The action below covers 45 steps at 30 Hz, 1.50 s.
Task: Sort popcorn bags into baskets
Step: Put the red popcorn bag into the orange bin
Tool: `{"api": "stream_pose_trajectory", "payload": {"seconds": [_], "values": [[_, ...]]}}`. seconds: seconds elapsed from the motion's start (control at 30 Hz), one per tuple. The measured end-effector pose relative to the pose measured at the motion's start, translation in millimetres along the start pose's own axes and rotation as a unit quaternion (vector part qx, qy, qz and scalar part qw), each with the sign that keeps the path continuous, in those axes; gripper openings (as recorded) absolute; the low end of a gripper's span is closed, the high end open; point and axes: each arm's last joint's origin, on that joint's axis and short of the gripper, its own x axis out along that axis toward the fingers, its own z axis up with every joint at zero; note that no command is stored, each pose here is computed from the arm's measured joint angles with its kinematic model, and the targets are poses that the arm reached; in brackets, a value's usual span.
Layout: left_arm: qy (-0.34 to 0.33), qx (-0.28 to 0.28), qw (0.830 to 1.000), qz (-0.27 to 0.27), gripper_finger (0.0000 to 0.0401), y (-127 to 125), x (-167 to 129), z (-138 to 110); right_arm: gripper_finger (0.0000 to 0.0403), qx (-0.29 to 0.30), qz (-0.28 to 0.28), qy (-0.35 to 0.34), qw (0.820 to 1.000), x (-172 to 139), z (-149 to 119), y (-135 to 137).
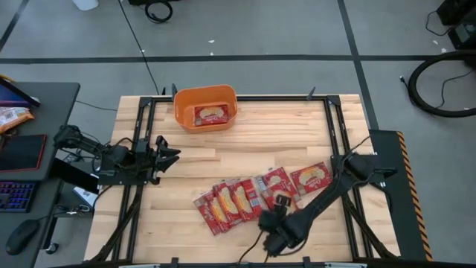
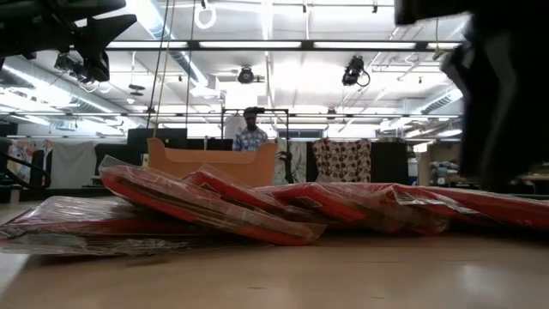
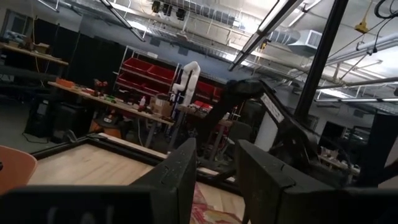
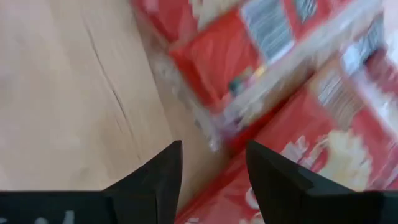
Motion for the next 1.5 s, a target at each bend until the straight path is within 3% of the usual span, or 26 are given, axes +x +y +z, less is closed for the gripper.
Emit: {"api": "stream_pose_trajectory", "payload": {"seconds": [0.27,0.47,0.9,1.07,1.3,1.5], "values": [[0.001,-0.012,1.000,0.000,0.0117,0.1,0.0,-0.3,0.0175,-0.038,-0.116,0.001,0.993,-1.7,1.5,35.3],[0.002,-0.013,1.000,0.000,0.0117,0.0,0.0,-0.4,0.0179,-0.033,-0.183,0.046,0.982,11.7,-0.1,47.0],[0.022,-0.053,0.998,0.005,0.0117,1.0,-0.1,-4.9,0.0181,-0.018,-0.203,0.073,0.976,29.0,-9.8,51.1],[0.028,-0.062,0.998,0.007,0.0117,1.3,-0.2,-6.1,0.0135,-0.025,-0.199,0.094,0.975,29.9,-13.3,51.3],[0.030,-0.071,0.997,0.008,0.0117,1.4,-0.2,-6.5,0.0018,-0.036,-0.196,0.101,0.975,27.9,-17.9,53.5],[0.029,-0.071,0.997,0.008,0.0117,1.4,-0.2,-6.5,0.0011,-0.036,-0.189,0.095,0.977,24.3,-17.2,55.6]]}}
